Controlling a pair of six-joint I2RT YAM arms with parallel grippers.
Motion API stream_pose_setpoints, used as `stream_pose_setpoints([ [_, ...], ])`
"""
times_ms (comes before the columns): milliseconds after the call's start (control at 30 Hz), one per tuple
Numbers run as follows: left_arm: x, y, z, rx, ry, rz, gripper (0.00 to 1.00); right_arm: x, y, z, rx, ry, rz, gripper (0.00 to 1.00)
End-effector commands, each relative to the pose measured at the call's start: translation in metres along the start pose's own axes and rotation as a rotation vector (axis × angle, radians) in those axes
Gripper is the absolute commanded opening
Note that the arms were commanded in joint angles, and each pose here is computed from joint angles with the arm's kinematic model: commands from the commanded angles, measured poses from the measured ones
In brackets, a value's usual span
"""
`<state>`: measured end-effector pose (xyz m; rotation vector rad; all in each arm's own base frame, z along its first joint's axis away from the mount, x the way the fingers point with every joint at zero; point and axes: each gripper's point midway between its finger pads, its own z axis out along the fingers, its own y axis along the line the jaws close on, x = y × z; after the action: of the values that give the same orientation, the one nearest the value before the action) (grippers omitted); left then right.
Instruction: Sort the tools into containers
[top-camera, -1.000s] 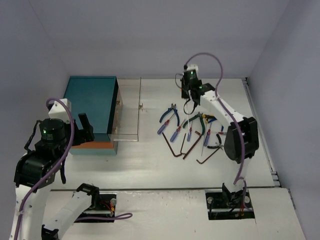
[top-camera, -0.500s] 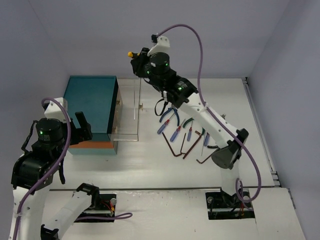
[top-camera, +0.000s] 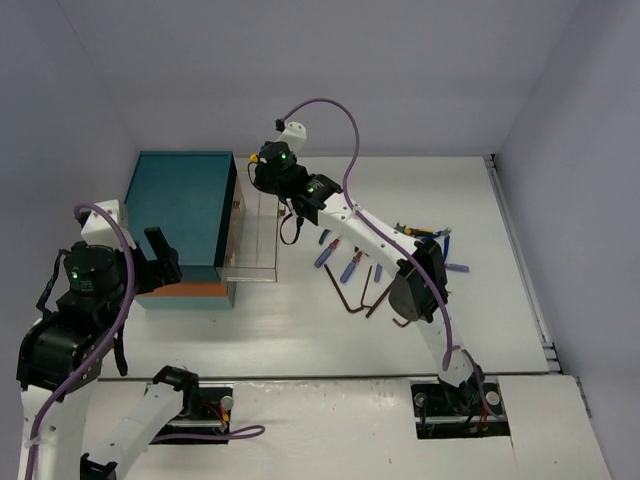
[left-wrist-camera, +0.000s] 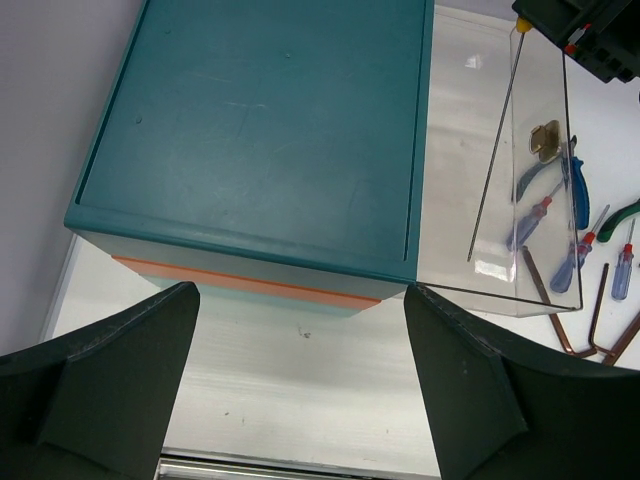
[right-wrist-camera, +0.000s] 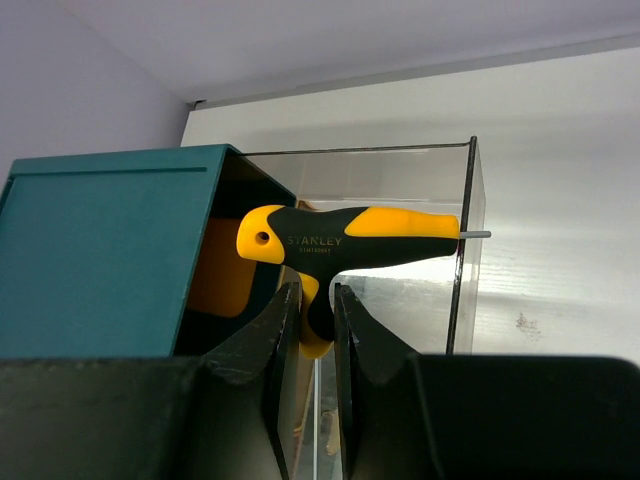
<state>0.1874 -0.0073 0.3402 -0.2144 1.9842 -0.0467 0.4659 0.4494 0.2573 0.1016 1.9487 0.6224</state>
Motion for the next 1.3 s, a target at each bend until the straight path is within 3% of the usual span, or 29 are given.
stream_pose_setpoints([
  [0, -0.006, -0.004, 0.005, 0.003, -0.019, -0.019, 0.81, -0.032, 0.024, -0.014, -0.058, -0.094, 0.058, 0.08],
  [200, -0.002, -0.002, 0.005, -0.001, -0.016, -0.015, 0.81, -0.004, 0.027, -0.005, -0.085, -0.032, 0.017, 0.12],
  [433, -0.002, -0.001, 0.004, -0.006, -0.017, -0.014, 0.81, 0.009, 0.033, -0.004, -0.107, -0.003, 0.004, 0.37],
  [567, -0.003, -0.001, 0.003, -0.004, -0.023, -0.015, 0.81, -0.003, 0.040, -0.012, -0.124, -0.025, -0.017, 0.45],
  [767, -0.008, -0.002, 0.002, 0.000, -0.031, -0.016, 0.81, -0.079, 0.027, -0.062, -0.073, -0.176, -0.142, 0.47],
  [900, -0.011, -0.004, 0.001, 0.011, -0.034, -0.012, 0.81, -0.115, -0.039, -0.095, 0.085, -0.221, -0.256, 0.47],
  [1000, -0.011, -0.006, 0.001, 0.023, -0.031, -0.013, 0.81, -0.131, -0.128, -0.105, 0.234, -0.194, -0.250, 0.47],
  [1100, -0.007, -0.008, 0.003, 0.032, -0.018, -0.008, 0.81, -0.129, -0.204, -0.127, 0.352, -0.135, -0.262, 0.47],
  [1267, -0.002, -0.010, 0.006, 0.038, -0.001, 0.002, 0.81, -0.086, -0.316, -0.148, 0.490, 0.029, -0.215, 0.44],
])
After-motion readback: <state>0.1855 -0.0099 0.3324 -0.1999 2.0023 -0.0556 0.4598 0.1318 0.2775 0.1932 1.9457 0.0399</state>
